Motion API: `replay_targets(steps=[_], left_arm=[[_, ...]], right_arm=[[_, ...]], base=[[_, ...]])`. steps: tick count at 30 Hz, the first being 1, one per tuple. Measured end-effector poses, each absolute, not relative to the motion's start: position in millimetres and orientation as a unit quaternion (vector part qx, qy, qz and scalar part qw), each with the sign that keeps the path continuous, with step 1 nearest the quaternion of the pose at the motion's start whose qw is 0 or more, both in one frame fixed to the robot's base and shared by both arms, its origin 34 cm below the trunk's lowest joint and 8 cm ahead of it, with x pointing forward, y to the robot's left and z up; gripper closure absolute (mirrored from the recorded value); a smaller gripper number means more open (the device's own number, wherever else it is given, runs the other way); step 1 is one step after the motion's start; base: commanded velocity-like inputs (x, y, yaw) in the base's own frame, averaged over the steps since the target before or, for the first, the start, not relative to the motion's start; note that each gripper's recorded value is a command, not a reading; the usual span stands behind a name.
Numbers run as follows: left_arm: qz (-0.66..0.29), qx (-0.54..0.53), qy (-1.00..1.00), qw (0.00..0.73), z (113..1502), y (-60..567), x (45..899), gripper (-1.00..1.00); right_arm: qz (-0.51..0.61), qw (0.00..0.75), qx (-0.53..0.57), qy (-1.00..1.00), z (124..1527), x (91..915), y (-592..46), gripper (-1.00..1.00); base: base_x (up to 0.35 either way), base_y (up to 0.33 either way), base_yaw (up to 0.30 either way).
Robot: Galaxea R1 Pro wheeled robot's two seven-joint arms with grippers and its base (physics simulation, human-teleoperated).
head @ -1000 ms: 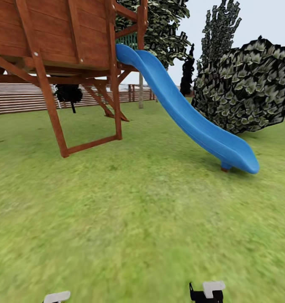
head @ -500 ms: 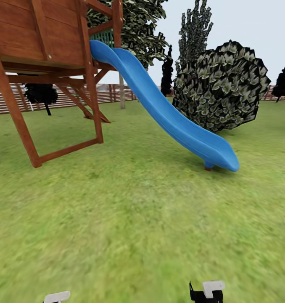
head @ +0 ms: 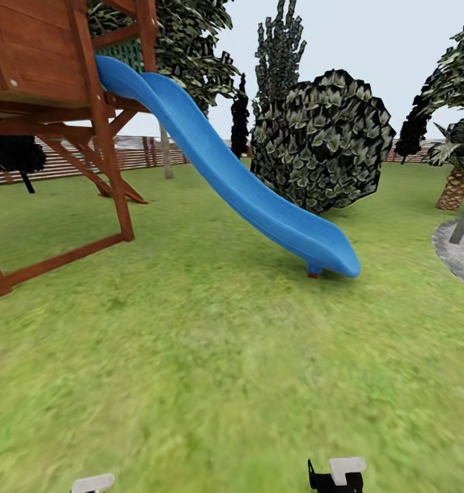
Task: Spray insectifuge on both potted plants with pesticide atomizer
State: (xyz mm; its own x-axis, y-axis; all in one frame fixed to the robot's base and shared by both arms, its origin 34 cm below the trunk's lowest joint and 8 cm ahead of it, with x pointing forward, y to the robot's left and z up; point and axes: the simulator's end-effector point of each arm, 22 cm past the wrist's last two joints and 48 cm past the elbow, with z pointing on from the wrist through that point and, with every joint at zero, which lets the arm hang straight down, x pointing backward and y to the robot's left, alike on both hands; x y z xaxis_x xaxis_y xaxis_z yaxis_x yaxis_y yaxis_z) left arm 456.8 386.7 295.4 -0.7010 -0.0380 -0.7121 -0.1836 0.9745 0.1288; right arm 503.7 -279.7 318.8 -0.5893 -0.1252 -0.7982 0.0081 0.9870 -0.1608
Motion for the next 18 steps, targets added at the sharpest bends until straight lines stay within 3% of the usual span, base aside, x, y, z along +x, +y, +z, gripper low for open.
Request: replay_targets(steps=[15,18], left_arm=[[0.096,-0.06,0.918,0.381,295.2,387.6,456.2,1.0],[0.096,-0.06,0.917,0.382,295.6,387.6,456.3,1.0]], right_arm=[[-0.074,0.452,-0.033,0.888,318.8,503.8,-279.6,-1.0],[-0.074,0.452,-0.033,0.888,319.2,503.8,-279.6,-1.0]], base=[[0.34,0.0,-0.264],[0.684,0.0,-0.264]])
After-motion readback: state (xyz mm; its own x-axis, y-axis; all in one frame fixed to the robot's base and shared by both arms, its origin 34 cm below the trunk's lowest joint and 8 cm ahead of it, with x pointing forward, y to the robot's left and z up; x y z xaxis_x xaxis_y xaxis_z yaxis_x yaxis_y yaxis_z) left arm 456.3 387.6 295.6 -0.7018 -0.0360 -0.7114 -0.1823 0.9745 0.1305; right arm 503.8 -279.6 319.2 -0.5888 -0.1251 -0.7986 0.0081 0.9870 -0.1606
